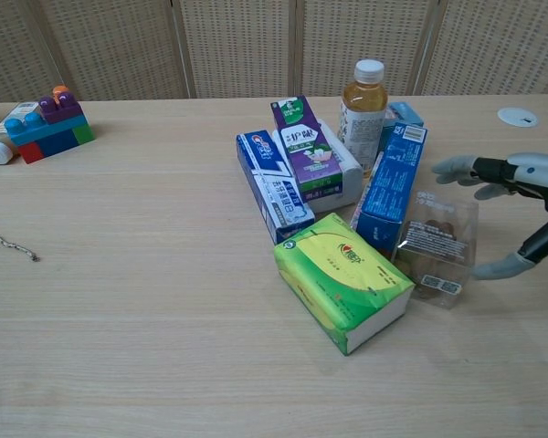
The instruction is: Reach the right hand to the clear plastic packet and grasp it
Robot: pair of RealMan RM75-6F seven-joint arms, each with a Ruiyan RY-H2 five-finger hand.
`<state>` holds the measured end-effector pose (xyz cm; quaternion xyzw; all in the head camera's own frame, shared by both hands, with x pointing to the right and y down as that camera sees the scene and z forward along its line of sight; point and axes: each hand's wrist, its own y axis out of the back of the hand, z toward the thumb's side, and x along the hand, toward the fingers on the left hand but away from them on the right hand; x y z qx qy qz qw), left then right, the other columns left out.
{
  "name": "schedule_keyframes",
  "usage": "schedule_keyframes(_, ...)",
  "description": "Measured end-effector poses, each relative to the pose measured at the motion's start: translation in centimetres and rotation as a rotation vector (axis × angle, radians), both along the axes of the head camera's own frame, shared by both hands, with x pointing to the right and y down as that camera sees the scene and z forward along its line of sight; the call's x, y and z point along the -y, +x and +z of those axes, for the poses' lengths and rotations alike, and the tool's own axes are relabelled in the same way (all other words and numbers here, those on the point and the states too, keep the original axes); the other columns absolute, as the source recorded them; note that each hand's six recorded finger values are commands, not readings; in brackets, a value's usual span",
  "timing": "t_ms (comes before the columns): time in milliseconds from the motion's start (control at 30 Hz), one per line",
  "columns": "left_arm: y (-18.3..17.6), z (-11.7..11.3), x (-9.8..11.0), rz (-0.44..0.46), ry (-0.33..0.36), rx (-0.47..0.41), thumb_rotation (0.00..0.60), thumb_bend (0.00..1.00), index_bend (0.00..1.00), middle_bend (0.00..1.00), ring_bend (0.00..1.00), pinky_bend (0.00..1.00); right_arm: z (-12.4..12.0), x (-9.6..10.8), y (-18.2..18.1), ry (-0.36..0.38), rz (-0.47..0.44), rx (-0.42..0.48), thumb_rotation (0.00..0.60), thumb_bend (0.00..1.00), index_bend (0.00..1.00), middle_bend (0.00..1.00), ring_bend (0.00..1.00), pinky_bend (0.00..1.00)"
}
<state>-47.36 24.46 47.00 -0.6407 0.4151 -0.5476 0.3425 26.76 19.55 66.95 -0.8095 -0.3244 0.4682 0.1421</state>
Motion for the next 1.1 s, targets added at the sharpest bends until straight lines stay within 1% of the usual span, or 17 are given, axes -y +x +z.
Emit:
schedule_keyframes(200, 0.1, 0.1, -0.1, 0.002, -0.002, 0.003, 0.600, 0.13, 0.09, 0.00, 0.00, 0.00, 1.1, 1.1, 0.3, 0.017, 0.020, -0.041, 0.600, 0.00, 0.00, 0.00, 0.00, 0.00)
schedule_keyframes(333, 0.1, 0.1, -0.1, 0.002, -0.003, 0.005, 0.600, 0.13, 0.09, 0.00, 0.00, 0.00, 1.8, 1.4, 0.4, 0.010, 0.038, -0.059, 0.600, 0.00, 0.00, 0.00, 0.00, 0.00)
schedule_keyframes(500, 0.1, 0.1, -0.1, 0.001, -0.003, 0.007, 0.600, 0.13, 0.09, 0.00, 0.00, 0.00, 3.1, 0.8, 0.7, -0.008, 0.053, -0.090, 0.600, 0.00, 0.00, 0.00, 0.00, 0.00)
schedule_keyframes(633, 0.0, 0.1, -0.1, 0.000, -0.002, 0.008, 0.600, 0.13, 0.09, 0.00, 0.00, 0.00, 3.9, 0.2, 0.9, -0.025, 0.070, -0.097, 0.600, 0.00, 0.00, 0.00, 0.00, 0.00)
schedule_keyframes(833, 0.1, 0.2, -0.1, 0.002, -0.006, 0.008, 0.600, 0.13, 0.09, 0.00, 0.00, 0.00, 3.5, -0.1, 0.7, -0.007, 0.078, -0.096, 0.600, 0.00, 0.00, 0.00, 0.00, 0.00)
schedule_keyframes(967, 0.1, 0.2, -0.1, 0.000, -0.006, 0.008, 0.600, 0.13, 0.09, 0.00, 0.00, 0.00, 2.7, -0.4, 0.5, 0.009, 0.086, -0.091, 0.600, 0.00, 0.00, 0.00, 0.00, 0.00)
schedule_keyframes(1100, 0.1, 0.2, -0.1, 0.003, -0.008, 0.006, 0.600, 0.13, 0.09, 0.00, 0.00, 0.00, 1.7, -0.1, 0.6, 0.023, 0.090, -0.088, 0.600, 0.00, 0.00, 0.00, 0.00, 0.00)
